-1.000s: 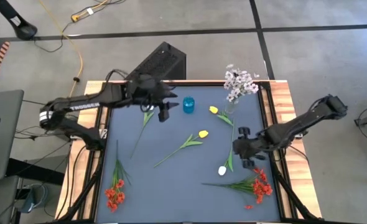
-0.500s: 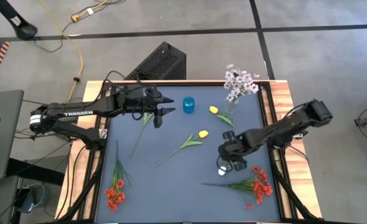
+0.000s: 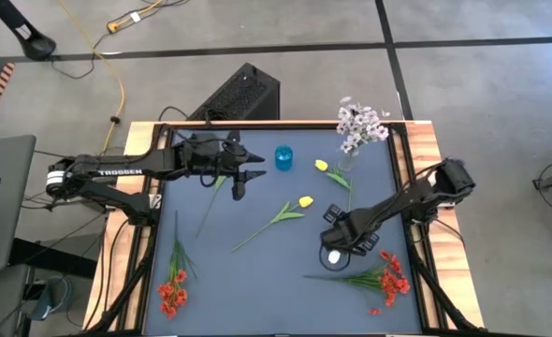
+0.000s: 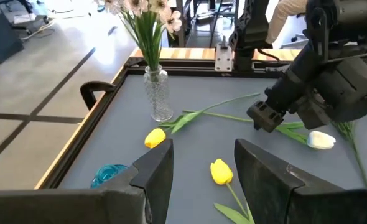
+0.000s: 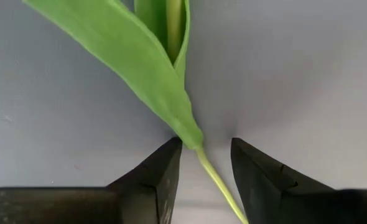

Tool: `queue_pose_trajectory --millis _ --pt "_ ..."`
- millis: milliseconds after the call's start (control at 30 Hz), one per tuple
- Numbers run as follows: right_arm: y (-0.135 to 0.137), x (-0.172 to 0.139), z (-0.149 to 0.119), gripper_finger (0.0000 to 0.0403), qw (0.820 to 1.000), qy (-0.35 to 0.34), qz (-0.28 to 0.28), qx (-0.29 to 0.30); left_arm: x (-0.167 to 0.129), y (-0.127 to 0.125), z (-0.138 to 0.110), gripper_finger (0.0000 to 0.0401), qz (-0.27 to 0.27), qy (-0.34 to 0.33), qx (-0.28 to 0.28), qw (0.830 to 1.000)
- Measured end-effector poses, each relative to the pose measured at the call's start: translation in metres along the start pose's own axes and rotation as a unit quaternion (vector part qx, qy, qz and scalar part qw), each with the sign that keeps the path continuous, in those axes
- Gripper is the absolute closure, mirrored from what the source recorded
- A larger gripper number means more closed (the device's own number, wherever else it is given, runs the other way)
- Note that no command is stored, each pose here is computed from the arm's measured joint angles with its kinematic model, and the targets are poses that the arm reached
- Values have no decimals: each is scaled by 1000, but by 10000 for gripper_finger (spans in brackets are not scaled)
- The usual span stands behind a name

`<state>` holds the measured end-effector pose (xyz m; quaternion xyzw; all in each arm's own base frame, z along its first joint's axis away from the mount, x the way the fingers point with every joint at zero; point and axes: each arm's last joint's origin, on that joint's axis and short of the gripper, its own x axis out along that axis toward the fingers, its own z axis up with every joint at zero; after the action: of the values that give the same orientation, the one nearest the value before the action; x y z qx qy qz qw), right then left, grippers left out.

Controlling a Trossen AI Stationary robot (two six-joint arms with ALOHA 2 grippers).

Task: Sort flowers into vase by color
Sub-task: Put the bottom white flower into the transparent vase

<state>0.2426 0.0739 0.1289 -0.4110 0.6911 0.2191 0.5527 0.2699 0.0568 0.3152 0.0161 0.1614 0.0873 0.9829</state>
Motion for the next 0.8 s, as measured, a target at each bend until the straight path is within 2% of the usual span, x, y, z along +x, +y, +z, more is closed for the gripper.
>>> queue_pose_trajectory --millis 100,200,433,500,567,700,800 --pt "1 6 1 238 1000 13 17 -6 0 0 0 241 1 0 0 1000" --pt "2 9 3 264 999 11 29 -13 0 0 1 241 1 -4 0 1000" --pt "3 -4 6 382 996 -47 40 -68 0 -1 1 241 0 -4 -16 1000" --pt "1 -13 4 386 995 -72 41 -59 0 -2 0 241 -1 -1 -17 1000" --pt "-2 -25 2 378 991 -128 39 -25 0 -2 0 241 -2 -1 -18 1000" --pt "-3 -61 -15 381 965 -247 67 63 0 -2 0 241 -1 -1 -18 1000" --pt "2 -91 -27 389 930 -345 59 114 0 -2 0 241 1 -1 -16 1000"
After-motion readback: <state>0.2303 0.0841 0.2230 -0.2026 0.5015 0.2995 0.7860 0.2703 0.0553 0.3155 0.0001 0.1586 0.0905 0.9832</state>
